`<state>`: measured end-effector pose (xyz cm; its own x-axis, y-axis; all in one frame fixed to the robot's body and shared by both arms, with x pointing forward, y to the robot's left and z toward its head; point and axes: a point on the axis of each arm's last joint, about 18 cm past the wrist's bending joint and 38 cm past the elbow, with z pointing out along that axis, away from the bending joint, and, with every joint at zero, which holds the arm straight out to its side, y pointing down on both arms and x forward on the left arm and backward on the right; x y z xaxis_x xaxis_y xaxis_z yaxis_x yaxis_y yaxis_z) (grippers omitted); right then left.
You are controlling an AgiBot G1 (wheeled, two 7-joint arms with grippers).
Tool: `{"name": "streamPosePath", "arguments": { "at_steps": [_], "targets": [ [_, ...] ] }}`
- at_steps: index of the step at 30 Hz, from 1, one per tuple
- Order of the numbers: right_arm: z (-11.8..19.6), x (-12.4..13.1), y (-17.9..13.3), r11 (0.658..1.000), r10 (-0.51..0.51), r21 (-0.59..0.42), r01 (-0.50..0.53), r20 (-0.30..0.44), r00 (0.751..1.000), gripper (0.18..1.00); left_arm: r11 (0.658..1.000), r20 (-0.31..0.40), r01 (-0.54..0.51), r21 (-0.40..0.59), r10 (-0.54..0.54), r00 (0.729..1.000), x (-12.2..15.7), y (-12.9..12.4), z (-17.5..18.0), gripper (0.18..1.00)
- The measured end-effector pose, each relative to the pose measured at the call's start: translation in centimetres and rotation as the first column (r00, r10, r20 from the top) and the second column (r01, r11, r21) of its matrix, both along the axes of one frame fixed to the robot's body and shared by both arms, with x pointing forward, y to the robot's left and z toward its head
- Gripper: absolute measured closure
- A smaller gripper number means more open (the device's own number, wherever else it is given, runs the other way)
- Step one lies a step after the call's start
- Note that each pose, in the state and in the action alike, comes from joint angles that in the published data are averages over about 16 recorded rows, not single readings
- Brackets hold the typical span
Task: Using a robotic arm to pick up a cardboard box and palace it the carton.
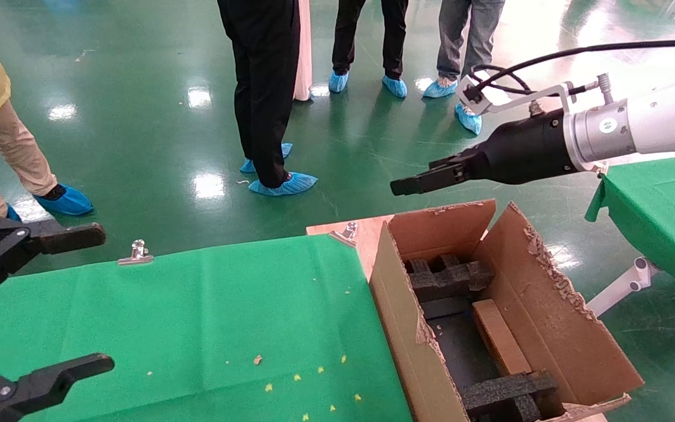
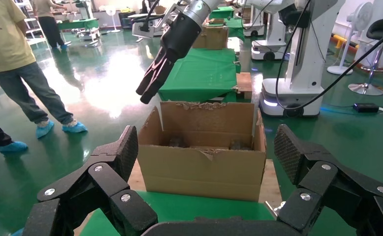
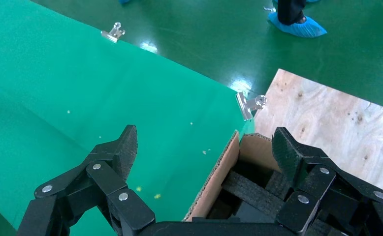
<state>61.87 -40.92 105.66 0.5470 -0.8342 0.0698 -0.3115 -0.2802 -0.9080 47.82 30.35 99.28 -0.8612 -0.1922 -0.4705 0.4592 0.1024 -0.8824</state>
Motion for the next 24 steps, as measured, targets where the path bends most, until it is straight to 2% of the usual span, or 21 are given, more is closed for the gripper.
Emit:
{"name": "streamPosePath", "arguments": {
  "at_steps": [7, 13, 19, 24],
  "targets": [
    [-0.8, 0.0, 1.3, 0.998, 0.058, 0.01, -0.058, 0.002, 0.998, 0.178, 1.0, 0.0, 0.0, 0.0, 0.0, 1.0, 0.0, 0.0, 0.0, 0.184],
    [-2.0, -0.3, 3.4, 0.987, 0.155, 0.027, -0.156, 0.011, 0.988, 0.178, 1.0, 0.0, 0.0, 0.0, 0.0, 1.0, 0.0, 0.0, 0.0, 0.184],
    [-3.2, -0.9, 5.8, 0.96, 0.273, 0.048, -0.275, 0.038, 0.961, 0.178, 1.0, 0.0, 0.0, 0.0, 0.0, 1.0, 0.0, 0.0, 0.0, 0.184],
    [-4.1, -1.8, 7.6, 0.926, 0.368, 0.061, -0.372, 0.074, 0.927, 0.178, 1.0, 0.0, 0.0, 0.0, 0.0, 1.0, 0.0, 0.0, 0.0, 0.184]
  ]
}}
